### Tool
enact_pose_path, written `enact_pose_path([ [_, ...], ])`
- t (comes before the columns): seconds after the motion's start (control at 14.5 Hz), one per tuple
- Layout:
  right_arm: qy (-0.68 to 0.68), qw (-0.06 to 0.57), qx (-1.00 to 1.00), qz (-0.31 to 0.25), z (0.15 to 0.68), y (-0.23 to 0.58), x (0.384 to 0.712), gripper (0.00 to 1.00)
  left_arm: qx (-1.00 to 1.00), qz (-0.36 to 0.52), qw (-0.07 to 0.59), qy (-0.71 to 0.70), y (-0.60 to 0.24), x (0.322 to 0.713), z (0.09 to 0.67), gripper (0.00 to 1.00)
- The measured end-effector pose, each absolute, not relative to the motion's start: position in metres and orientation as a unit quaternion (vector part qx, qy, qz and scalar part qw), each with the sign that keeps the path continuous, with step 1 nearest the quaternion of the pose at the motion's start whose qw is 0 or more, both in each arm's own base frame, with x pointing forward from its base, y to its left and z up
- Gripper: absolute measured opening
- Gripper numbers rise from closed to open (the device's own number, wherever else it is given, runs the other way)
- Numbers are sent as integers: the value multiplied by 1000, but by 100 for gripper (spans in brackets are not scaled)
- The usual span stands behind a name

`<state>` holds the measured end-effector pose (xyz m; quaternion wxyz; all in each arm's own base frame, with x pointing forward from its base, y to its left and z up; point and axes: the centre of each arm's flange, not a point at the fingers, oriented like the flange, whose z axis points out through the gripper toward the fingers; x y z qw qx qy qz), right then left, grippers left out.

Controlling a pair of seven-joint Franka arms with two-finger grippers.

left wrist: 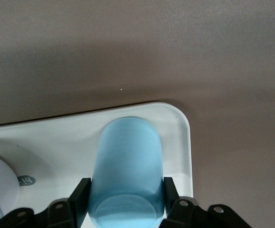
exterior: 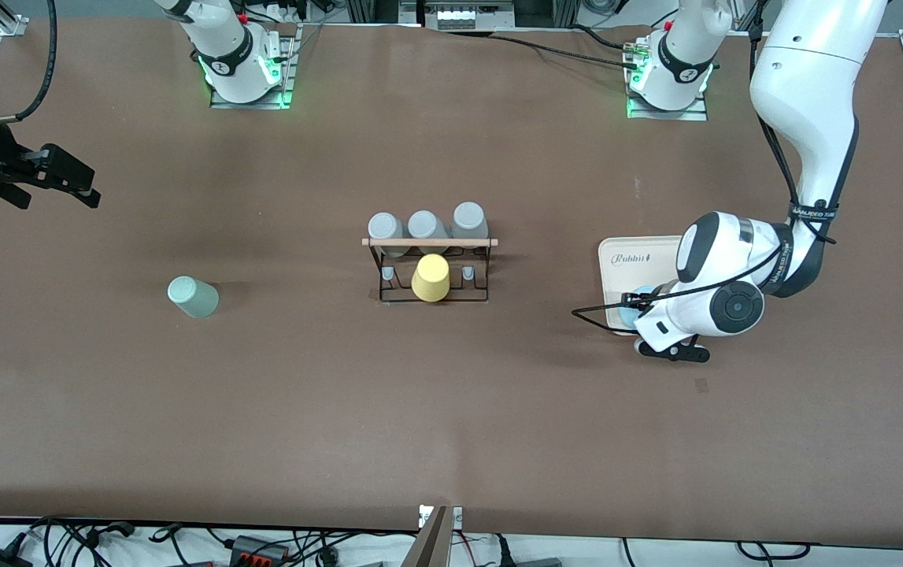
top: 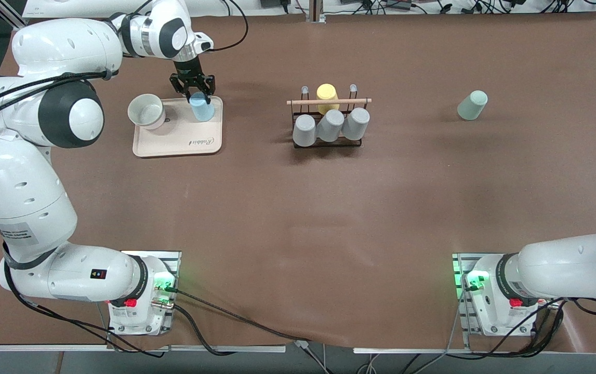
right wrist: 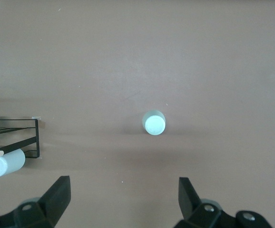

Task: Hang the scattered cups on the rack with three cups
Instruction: 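Carry the light blue cup with the left gripper to the rack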

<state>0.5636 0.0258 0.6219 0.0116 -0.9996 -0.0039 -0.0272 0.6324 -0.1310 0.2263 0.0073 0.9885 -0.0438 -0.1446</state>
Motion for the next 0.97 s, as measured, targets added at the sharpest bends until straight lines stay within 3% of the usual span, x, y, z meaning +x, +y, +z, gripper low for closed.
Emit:
enact_pose_path([
  [0.35, -4, 12, -1000, -27, 622, 26, 564, 100, 991, -128, 14, -41, -135, 643, 276, 66],
  [0.55, -4, 12, -1000, -27, 622, 26, 564, 100, 985, -152, 76, -12, -160, 647, 334, 66],
  [0.97, -4, 12, -1000, -27, 622, 26, 564, 100, 981, -144, 87, 92, -271, 634, 378, 66],
])
